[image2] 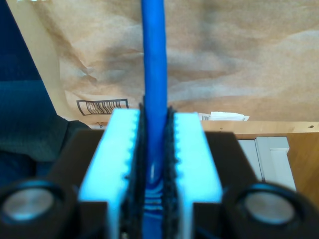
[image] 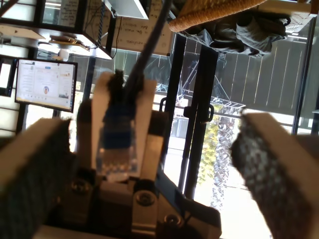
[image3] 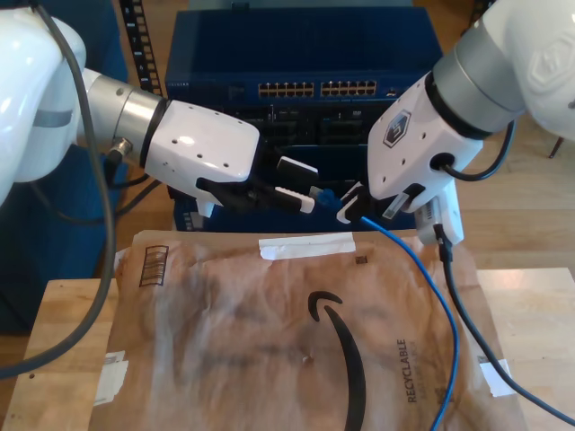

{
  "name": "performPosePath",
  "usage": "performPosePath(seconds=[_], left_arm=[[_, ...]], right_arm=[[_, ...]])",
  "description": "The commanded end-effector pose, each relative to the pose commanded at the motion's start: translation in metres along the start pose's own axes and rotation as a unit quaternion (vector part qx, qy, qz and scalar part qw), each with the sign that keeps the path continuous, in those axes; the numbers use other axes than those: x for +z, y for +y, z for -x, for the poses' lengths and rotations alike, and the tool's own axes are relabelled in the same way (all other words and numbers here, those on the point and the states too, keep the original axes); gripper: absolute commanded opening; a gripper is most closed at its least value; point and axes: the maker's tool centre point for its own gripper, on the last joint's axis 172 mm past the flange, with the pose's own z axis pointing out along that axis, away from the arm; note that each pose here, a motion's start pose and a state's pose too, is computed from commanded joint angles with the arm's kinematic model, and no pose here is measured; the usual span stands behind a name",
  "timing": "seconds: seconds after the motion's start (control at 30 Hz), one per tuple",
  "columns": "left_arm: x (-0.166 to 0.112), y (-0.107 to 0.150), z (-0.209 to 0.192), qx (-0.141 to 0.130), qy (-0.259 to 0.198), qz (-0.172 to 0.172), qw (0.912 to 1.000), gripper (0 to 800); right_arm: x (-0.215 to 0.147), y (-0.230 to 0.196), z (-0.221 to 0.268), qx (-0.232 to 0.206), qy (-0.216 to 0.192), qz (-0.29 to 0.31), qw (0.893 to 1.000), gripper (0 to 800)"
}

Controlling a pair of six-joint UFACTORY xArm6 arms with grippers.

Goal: Grab the cable and plug it in

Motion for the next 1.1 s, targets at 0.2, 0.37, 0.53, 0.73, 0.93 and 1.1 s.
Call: performPosePath(seconds=[0.2,0.37,0.53,0.73,0.93,1.1], left_arm=[[0.0004,-0.0022,-0.0009,0.003,-0.001,-0.002,1.0,401],[0.0002,-0.0025,-0.0008,0.01,0.0,-0.002,1.0,357],[-0.0005,-0.003,0.0014,0.013,0.0,-0.001,0.9999,292],[-0.0007,-0.0033,0.0019,0.013,0.0,-0.001,0.9999,234],[0.0008,-0.0045,-0.0013,0.01,0.0,-0.002,0.9999,185],[0.0006,-0.0047,-0.0008,0.011,0.0,-0.002,0.9999,151]], right_arm=[[0.0038,-0.0005,-0.0011,0.001,0.002,0.004,1.0,6],[0.0029,-0.0056,0.0019,0.001,0.001,0.003,1.0,6],[0.0032,-0.006,0.0027,0.0,0.001,0.003,1.0,6],[0.0042,-0.0081,0.004,0.001,0.001,0.004,1.0,6],[0.0052,-0.0089,0.0051,0.0,0.001,0.005,1.0,6],[0.0058,-0.0085,0.0059,-0.001,0.002,0.006,1.0,6]])
